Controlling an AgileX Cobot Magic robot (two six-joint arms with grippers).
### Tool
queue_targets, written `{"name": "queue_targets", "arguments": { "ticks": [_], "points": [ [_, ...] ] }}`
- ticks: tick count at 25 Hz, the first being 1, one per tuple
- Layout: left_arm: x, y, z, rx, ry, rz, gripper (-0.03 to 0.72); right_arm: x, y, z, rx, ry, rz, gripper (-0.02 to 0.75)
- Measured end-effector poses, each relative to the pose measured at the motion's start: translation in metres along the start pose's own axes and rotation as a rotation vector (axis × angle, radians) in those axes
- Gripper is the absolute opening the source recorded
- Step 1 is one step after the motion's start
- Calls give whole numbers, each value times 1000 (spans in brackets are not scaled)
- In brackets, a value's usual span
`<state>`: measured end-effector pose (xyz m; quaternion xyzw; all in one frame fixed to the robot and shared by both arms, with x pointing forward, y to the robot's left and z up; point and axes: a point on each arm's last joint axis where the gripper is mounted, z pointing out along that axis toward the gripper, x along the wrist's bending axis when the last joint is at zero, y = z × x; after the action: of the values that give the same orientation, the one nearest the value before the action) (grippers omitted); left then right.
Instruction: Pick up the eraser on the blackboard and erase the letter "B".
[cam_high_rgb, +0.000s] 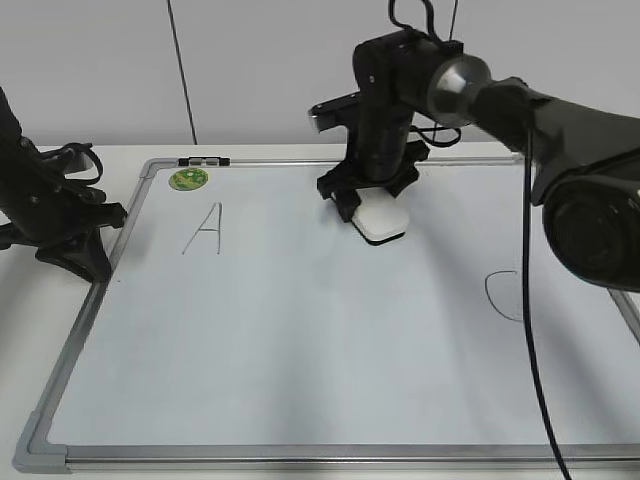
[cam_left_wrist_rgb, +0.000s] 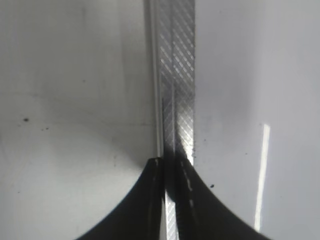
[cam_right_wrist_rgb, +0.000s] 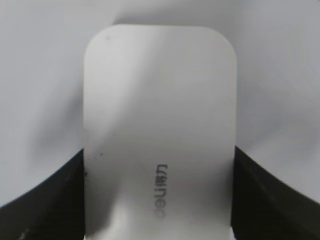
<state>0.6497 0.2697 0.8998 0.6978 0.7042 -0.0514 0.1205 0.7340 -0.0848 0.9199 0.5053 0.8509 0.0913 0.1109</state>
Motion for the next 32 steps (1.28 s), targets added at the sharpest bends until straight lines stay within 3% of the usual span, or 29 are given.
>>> {"name": "queue_targets", "arguments": {
  "ticks": [4, 11, 20, 28, 32],
  "points": [
    [0, 0, 0, 0, 0, 0, 29, -30, -4, 2, 6, -26, 52, 543],
    [0, 0, 0, 0, 0, 0, 29, -42, -6, -9, 15, -48, 55, 543],
    [0, 0, 0, -3, 4, 3, 29, -54, -3, -114, -132, -64, 47, 543],
    [0, 0, 0, -3, 2, 1, 29, -55, -56, -111, 72, -69, 88, 543],
    [0, 0, 0, -3, 1, 0, 29, -75, -98, -102, 192, -67, 174, 543]
  ]
}}
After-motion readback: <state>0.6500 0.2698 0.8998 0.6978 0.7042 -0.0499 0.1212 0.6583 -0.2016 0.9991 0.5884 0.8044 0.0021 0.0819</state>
